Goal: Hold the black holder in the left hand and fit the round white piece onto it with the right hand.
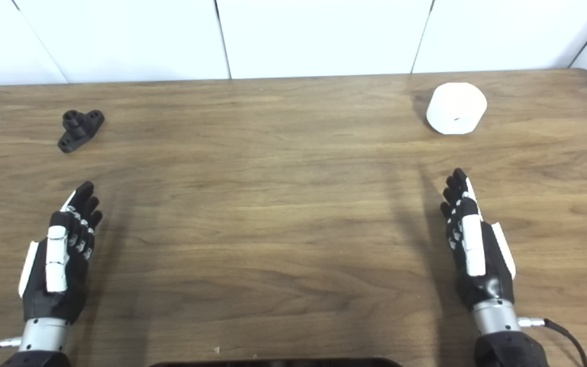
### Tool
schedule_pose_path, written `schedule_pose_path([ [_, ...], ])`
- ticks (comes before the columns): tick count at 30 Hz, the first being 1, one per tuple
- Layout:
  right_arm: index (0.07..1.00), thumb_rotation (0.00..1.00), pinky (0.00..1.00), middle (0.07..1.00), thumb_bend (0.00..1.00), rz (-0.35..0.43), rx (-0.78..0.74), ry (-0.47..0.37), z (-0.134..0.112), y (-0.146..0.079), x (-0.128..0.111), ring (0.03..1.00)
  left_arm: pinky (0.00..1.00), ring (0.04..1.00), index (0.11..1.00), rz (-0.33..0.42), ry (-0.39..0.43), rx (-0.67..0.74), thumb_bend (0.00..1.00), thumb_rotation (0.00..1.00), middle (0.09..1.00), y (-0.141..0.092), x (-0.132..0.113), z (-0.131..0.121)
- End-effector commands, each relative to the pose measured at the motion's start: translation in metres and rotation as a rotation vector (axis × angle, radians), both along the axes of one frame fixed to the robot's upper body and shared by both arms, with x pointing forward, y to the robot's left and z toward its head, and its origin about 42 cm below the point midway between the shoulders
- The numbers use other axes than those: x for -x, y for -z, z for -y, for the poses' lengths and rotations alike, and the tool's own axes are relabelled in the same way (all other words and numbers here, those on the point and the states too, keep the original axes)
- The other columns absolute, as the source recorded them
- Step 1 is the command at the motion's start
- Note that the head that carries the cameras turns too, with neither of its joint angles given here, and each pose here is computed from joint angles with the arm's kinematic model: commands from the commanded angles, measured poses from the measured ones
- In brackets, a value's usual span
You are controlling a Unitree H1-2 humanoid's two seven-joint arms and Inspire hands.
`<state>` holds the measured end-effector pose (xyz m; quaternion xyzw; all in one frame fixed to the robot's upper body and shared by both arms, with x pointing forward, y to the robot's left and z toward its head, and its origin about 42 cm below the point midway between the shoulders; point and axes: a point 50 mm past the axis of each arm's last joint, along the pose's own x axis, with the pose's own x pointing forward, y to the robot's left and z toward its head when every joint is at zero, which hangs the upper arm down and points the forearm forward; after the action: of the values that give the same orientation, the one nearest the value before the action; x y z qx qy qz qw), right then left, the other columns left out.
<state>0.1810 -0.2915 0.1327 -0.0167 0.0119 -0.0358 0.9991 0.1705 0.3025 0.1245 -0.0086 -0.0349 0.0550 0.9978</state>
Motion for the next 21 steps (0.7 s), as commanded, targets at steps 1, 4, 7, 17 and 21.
schedule_pose_path([
  [1,1.0,1.0,1.0,1.0,0.62,0.011,0.015,-0.016,0.003,-0.006,0.004,1.0,1.0,0.992,0.922,0.05,0.002,-0.027,0.51,0.93,0.983,-0.011,0.0,0.003],
  [4,1.0,1.0,1.0,1.0,0.61,0.01,0.015,-0.018,0.007,-0.004,0.005,1.0,0.99,0.989,0.915,0.052,-0.001,-0.043,0.49,0.95,0.975,-0.01,0.002,0.007],
  [7,1.0,1.0,1.0,1.0,0.59,0.015,0.013,-0.026,0.012,-0.002,0.006,1.0,0.98,0.988,0.908,0.048,0.0,-0.036,0.48,0.94,0.967,-0.008,0.003,0.013],
  [17,1.0,1.0,1.0,1.0,0.59,0.008,0.003,-0.02,0.02,0.009,0.011,1.0,0.98,0.976,0.894,0.014,-0.015,-0.029,0.5,0.92,0.966,0.002,0.01,0.03],
  [21,1.0,1.0,1.0,1.0,0.61,0.003,-0.002,-0.026,0.023,0.013,0.011,1.0,1.0,0.985,0.908,0.021,-0.002,-0.032,0.49,0.94,0.973,0.007,0.011,0.035],
])
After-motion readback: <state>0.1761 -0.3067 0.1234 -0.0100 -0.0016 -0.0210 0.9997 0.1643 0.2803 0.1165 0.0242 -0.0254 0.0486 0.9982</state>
